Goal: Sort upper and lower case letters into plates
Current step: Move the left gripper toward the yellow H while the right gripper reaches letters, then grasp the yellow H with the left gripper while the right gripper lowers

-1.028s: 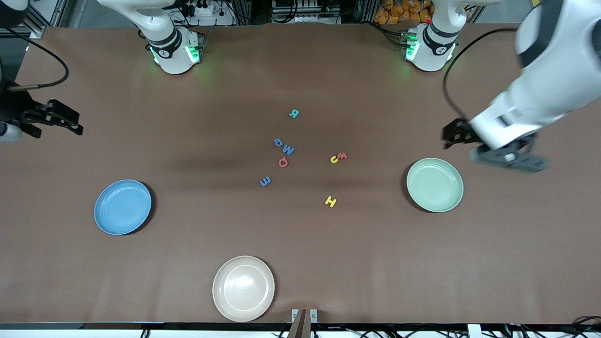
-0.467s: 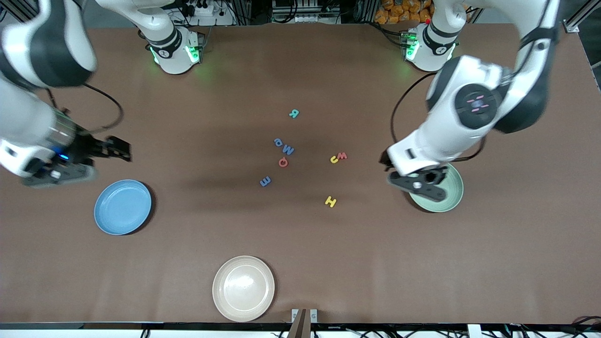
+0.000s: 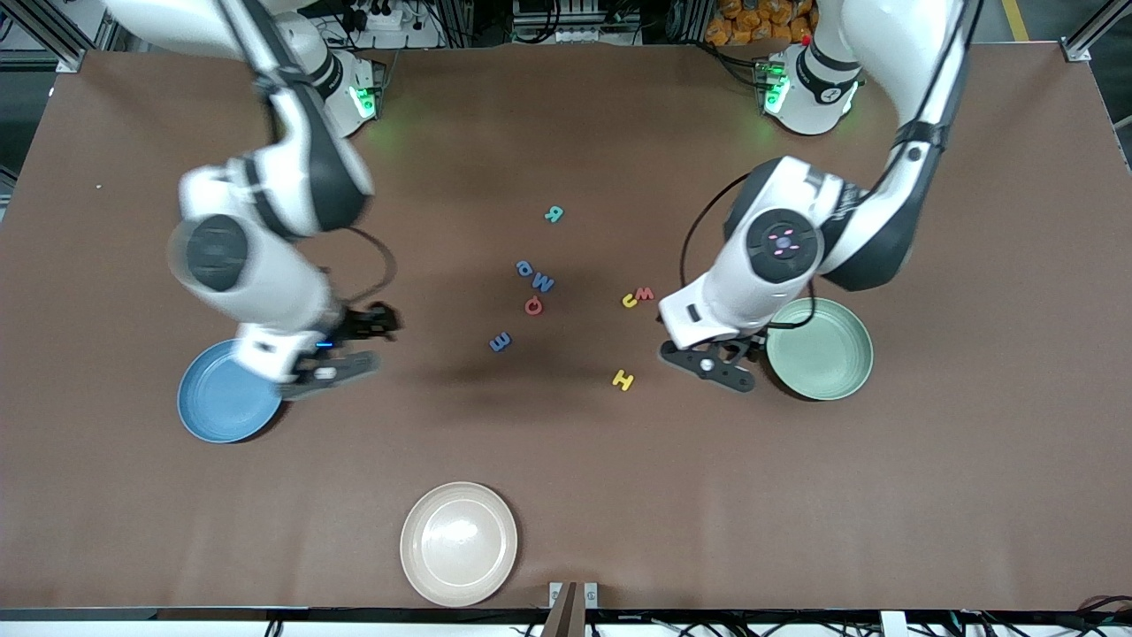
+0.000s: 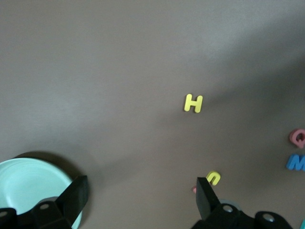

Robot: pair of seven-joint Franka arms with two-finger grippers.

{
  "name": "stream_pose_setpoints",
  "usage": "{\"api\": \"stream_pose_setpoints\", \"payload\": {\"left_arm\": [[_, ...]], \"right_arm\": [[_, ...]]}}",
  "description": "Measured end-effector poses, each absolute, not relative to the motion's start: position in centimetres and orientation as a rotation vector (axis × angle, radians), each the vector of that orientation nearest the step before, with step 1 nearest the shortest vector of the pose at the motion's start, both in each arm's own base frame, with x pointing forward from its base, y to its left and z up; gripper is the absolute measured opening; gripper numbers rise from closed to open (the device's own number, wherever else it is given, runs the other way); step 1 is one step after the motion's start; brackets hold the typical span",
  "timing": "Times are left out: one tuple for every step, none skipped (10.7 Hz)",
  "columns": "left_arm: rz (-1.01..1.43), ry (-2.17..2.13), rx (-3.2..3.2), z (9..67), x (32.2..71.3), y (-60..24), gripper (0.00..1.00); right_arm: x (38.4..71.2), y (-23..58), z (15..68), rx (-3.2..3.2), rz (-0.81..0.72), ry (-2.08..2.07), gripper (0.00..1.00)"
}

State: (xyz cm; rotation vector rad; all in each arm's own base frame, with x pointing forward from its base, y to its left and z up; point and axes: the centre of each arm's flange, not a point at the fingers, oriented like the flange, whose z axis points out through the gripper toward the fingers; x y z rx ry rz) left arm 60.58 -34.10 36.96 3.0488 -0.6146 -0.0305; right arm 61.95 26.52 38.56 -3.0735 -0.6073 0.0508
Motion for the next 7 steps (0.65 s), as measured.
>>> {"api": "stream_pose_setpoints", "payload": {"left_arm": [[-0.032, -0.598, 3.051, 35.8, 60.5, -34.8, 1.00], [-0.027, -0.584, 3.051, 34.6, 60.5, -35.3, 1.00], [-0.025, -0.566, 3.051, 33.4, 60.6, -35.7, 1.00], [-0.033, -0.551, 3.052, 32.1, 60.5, -36.2, 1.00], [-0.041, -0.534, 3.055, 30.6, 60.3, -36.8, 1.00], [-0.036, -0.513, 3.055, 29.3, 60.1, -37.6, 1.00], [-0.025, -0.494, 3.053, 28.1, 59.8, -38.5, 1.00]], "right_arm": [[61.3, 29.1, 36.6, -3.065, 0.050, -0.656, 1.00], [61.0, 30.6, 35.1, -3.060, 0.051, -0.687, 1.00], [60.9, 31.4, 33.9, -3.056, 0.053, -0.707, 1.00], [60.6, 32.2, 33.1, -3.054, 0.061, -0.727, 1.00], [60.2, 33.0, 32.4, -3.050, 0.067, -0.747, 1.00], [60.0, 33.6, 32.0, -3.047, 0.066, -0.761, 1.00], [59.9, 33.7, 31.6, -3.047, 0.075, -0.769, 1.00]]}}
